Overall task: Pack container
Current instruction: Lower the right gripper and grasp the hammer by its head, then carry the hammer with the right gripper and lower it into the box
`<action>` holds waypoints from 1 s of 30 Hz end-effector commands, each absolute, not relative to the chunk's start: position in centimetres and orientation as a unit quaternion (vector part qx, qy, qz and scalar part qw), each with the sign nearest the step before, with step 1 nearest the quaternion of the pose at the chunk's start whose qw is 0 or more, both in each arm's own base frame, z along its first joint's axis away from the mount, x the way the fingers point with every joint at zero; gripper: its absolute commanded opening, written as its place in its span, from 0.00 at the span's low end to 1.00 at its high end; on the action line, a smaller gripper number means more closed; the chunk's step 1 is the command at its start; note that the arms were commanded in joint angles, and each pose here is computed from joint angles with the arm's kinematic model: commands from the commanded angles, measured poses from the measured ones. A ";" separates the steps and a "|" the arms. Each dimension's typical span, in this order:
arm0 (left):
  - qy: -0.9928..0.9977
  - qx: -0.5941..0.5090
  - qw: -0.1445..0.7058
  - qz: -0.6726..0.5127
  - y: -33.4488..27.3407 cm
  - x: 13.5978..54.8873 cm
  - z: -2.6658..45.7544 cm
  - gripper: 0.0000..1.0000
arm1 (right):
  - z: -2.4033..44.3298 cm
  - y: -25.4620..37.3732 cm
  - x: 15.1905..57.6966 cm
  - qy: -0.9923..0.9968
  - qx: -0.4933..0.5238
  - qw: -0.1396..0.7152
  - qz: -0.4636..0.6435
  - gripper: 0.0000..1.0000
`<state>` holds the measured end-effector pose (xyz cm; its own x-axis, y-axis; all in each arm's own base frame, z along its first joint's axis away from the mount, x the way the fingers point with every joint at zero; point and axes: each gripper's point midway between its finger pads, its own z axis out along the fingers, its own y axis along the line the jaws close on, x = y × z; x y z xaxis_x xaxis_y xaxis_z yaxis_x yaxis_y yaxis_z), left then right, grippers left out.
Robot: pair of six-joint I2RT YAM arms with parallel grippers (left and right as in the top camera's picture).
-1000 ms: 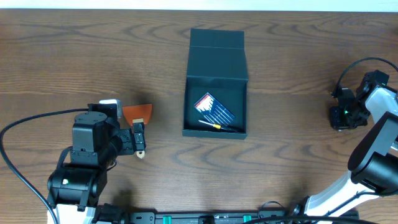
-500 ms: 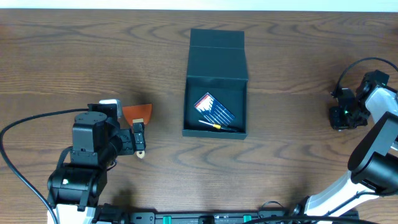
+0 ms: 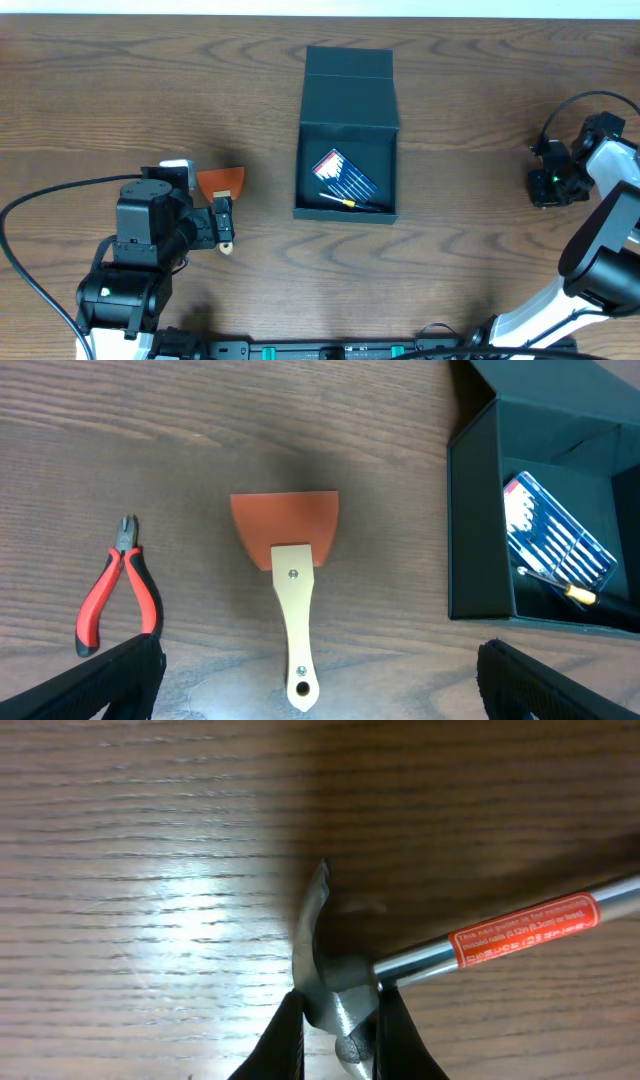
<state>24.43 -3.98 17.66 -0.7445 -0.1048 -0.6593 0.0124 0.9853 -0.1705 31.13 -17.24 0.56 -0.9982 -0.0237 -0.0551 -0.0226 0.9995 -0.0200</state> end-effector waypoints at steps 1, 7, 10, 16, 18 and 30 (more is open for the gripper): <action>0.927 -0.021 0.366 -0.077 -3.9 24.7 18.3 0.99 | 3.1 -16.7 32.1 0.998 -0.016 0.066 -0.015 0.01; 0.927 -0.021 0.366 -0.077 -3.9 24.7 18.3 0.99 | 6.0 -15.9 33.1 0.993 -0.034 0.104 -0.035 0.01; 0.927 -0.021 0.366 -0.077 -3.9 24.7 18.3 0.99 | 8.0 -14.6 34.1 0.989 -0.056 0.130 -0.046 0.01; 0.927 -0.021 0.366 -0.077 -3.9 24.7 18.3 0.99 | 12.6 -9.2 35.7 0.974 -0.132 0.174 -0.059 0.01; 0.927 -0.021 0.366 -0.077 -3.9 24.7 18.3 0.99 | 14.1 -6.4 35.9 0.968 -0.168 0.181 -0.054 0.01; 0.928 -0.021 0.364 -0.077 -3.9 24.6 18.2 0.99 | 19.1 11.6 34.0 0.894 -0.399 0.201 -0.034 0.01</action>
<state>24.46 -3.98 17.69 -0.7433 -0.1049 -0.6607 0.0127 0.9852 -0.1707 34.43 9.33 17.51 -0.6471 -0.6994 -0.3033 -0.6787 0.7098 -0.1887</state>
